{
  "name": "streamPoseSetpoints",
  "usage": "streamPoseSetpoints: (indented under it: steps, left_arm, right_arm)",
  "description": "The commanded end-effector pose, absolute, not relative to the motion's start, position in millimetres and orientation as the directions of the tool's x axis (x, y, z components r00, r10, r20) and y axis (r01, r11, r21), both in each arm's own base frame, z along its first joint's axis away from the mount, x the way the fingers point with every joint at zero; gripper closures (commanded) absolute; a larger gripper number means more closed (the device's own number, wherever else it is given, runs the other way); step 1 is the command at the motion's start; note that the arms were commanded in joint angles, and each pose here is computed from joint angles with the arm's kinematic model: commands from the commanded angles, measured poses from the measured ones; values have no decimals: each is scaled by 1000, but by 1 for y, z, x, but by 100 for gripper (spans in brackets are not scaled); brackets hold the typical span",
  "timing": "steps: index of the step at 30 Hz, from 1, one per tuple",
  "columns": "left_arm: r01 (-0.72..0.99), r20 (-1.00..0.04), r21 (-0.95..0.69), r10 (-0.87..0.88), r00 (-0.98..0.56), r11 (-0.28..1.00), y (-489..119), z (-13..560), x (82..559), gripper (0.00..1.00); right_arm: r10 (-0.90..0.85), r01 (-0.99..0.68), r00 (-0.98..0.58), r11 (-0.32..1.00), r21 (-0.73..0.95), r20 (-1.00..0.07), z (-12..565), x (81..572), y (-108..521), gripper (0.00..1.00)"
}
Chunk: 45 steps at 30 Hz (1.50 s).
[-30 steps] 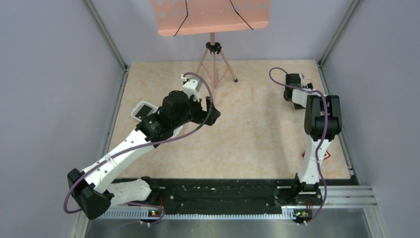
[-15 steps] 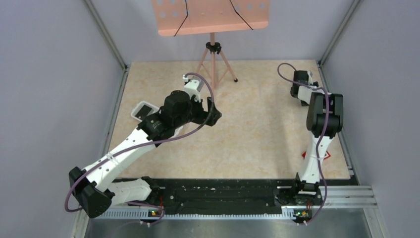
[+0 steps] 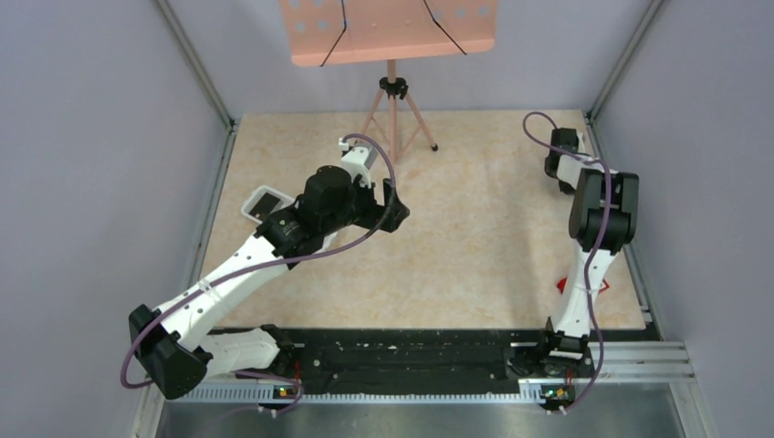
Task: Take the credit cards out of the card holder
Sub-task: Move the card holder to the center of the board.
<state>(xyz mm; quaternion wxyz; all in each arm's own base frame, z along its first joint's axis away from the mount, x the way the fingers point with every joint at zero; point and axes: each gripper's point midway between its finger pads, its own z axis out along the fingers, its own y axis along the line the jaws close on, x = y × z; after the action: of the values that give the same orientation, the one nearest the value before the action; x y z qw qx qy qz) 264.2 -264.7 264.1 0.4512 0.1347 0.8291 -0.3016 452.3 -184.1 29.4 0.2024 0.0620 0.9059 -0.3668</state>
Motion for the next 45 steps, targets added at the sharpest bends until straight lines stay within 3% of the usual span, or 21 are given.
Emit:
streamPoseSetpoints:
  steps: [1, 2, 11, 17, 24, 30, 45]
  left_arm:
    - [513, -843, -397, -82, -531, 761, -270, 278, 267, 7]
    - [512, -845, -395, -83, -528, 762, -270, 279, 267, 7]
    - [493, -864, -371, -97, -494, 787, -260, 285, 271, 7]
    - [485, -872, -358, -101, -478, 797, -256, 288, 272, 7]
    - [473, -886, -339, -107, -452, 813, -249, 293, 274, 7]
    - [446, -888, -337, -122, -443, 829, -243, 293, 276, 5]
    - [326, -894, -321, -172, -413, 889, -218, 294, 283, 1]
  right_arm:
    - [58, 215, -946, 849, -483, -319, -14, 423, -159, 95]
    - [69, 219, -944, 862, -458, -321, -14, 422, -154, 100]
    - [167, 233, -906, 964, -128, -390, 4, 411, -74, 100]
    - [92, 101, -922, 995, -5, -376, 10, 385, 11, 100]
    - [47, -74, -918, 955, 287, -394, 20, 329, 117, 100]
    - [-74, -198, -921, 934, 297, -383, 14, 276, 168, 100]
    - [-288, -518, -818, 745, 421, -497, 32, 172, 293, 100]
